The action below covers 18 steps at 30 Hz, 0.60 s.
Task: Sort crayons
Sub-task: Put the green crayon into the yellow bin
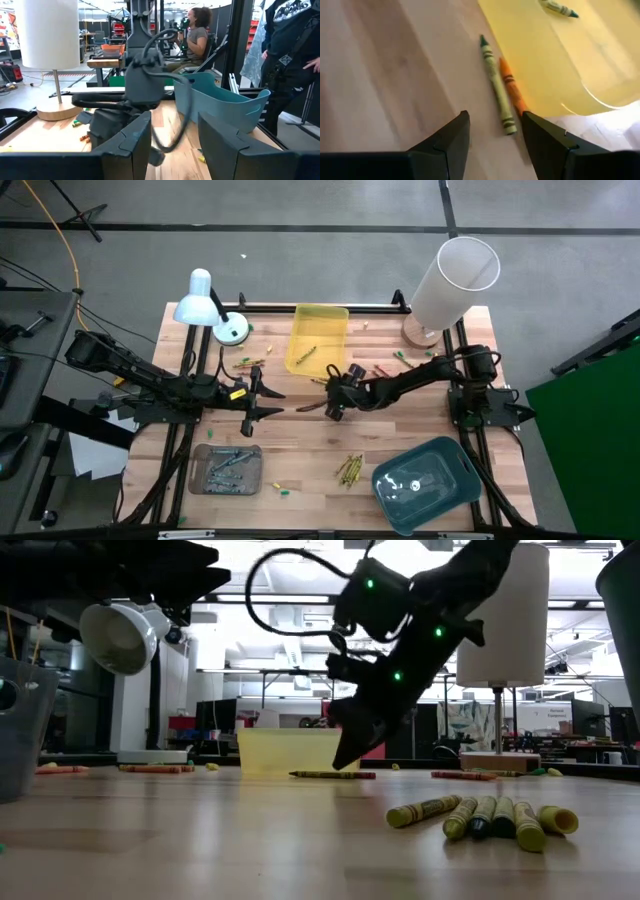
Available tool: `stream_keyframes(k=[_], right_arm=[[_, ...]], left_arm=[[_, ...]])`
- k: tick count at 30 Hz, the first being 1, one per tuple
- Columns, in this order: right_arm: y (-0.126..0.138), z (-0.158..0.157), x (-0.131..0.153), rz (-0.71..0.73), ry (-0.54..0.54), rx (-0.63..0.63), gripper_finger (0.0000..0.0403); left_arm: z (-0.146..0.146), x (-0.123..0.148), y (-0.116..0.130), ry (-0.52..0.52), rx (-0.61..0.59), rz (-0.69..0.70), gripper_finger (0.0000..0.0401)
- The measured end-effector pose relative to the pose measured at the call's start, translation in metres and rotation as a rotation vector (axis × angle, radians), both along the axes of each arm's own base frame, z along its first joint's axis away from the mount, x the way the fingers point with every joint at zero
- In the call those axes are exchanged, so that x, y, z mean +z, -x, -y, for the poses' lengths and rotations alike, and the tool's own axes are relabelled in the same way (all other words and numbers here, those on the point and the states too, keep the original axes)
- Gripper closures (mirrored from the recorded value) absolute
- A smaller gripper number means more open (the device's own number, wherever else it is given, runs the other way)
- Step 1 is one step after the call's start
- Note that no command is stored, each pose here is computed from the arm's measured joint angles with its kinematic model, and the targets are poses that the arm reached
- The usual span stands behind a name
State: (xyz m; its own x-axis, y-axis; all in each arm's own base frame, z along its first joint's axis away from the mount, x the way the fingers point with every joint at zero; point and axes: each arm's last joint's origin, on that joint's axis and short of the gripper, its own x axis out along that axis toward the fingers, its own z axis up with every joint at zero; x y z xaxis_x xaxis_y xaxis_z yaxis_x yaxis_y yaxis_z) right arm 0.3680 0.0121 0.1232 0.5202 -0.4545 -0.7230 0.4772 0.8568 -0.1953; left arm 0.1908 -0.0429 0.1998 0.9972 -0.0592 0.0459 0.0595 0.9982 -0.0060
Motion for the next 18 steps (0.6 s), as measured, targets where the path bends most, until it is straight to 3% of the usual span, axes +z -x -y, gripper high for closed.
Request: stream_keyframes(k=[6, 18], right_arm=[[0.0003, 0.0058, -0.0055, 0.079, -0.043, 0.023, 0.0226], [0.0020, 0.0080, -0.0074, 0.063, -0.037, 0.031, 0.0226]], left_arm=[[0.0000, 0.0000, 0.0000, 0.000, 0.000, 0.000, 0.0256], [0.0000, 0.0000, 0.0000, -0.001, 0.000, 0.000, 0.0256]])
